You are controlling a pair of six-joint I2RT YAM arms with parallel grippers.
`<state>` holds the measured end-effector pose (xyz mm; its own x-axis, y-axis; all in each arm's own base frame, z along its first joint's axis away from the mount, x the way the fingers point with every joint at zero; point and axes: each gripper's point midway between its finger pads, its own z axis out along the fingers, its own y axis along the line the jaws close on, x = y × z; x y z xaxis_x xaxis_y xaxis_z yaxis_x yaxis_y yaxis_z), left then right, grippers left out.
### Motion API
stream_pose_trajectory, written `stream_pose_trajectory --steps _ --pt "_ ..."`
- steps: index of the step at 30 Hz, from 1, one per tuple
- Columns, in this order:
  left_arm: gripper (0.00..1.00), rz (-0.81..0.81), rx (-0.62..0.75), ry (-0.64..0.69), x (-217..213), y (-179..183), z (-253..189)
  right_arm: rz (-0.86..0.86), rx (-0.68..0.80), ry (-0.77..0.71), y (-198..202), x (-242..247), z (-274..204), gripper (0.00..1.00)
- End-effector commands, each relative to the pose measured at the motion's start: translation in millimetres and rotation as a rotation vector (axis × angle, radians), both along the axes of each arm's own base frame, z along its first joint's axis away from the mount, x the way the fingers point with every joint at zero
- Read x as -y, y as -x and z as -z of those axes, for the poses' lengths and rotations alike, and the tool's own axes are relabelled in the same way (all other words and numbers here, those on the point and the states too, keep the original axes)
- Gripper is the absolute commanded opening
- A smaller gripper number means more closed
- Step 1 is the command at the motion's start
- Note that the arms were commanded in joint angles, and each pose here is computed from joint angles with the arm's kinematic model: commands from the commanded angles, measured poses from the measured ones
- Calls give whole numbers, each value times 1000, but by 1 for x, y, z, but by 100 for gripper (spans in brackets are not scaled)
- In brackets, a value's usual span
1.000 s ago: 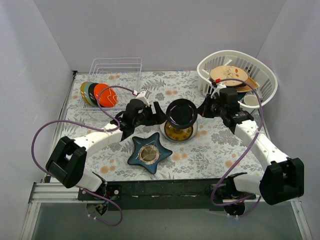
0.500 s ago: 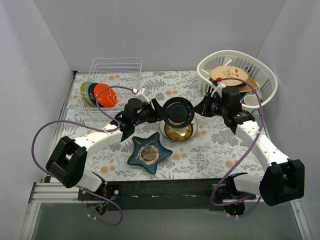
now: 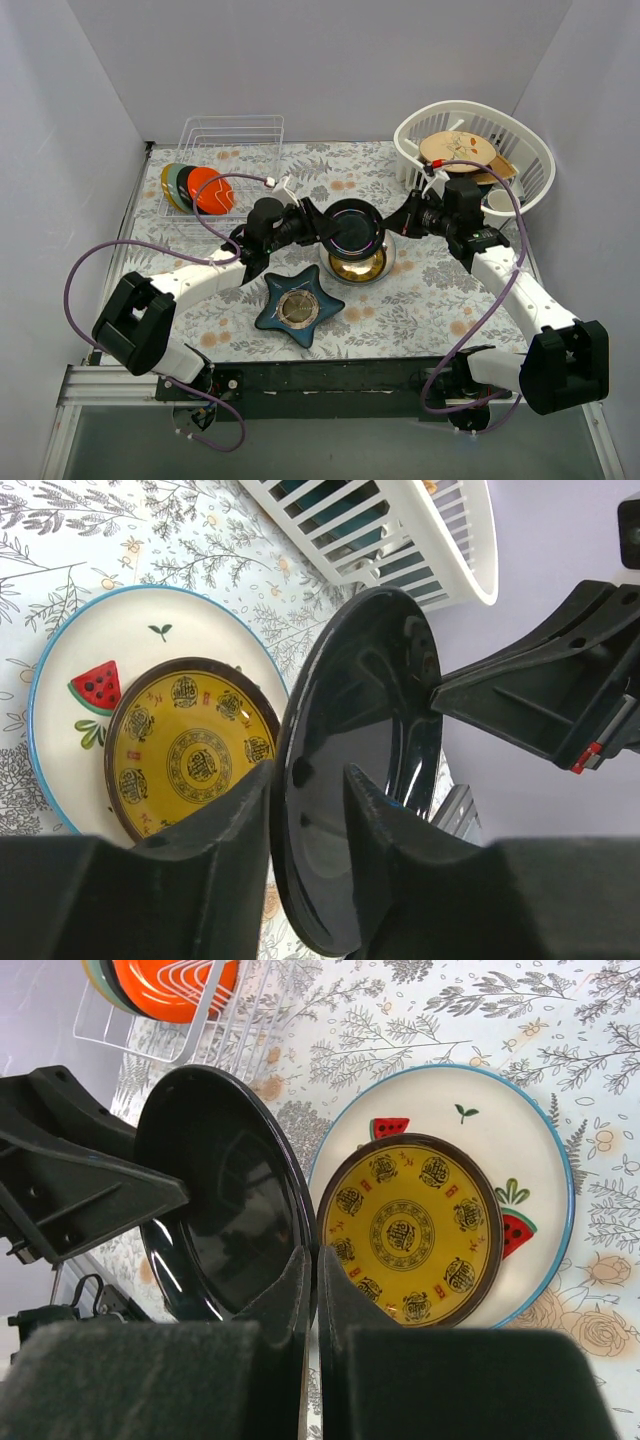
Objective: Load the plates into the dish rack
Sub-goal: Pick up the plate at the center of the board.
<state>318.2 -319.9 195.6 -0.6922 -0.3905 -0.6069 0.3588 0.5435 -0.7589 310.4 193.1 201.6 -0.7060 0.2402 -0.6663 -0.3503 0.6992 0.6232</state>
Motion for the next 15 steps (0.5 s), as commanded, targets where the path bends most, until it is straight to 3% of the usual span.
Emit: stream_pose_trajectory --steps 1,2,4,10,11,15 --pt "24 27 10 23 4 6 -3 -33 62 -65 1 -7 -20 1" --pt "12 27 8 22 4 6 -3 -31 66 -65 0 -6 -21 1" --pt "1 26 7 23 4 7 -3 -29 68 -62 0 -6 -21 1" --pt "0 24 18 27 3 8 -7 -33 88 -45 0 -4 -23 4" --pt "0 25 25 33 3 8 -11 -33 94 -44 1 -4 -24 13" --pt "0 29 37 39 3 8 -19 -43 107 -49 2 -5 -27 31"
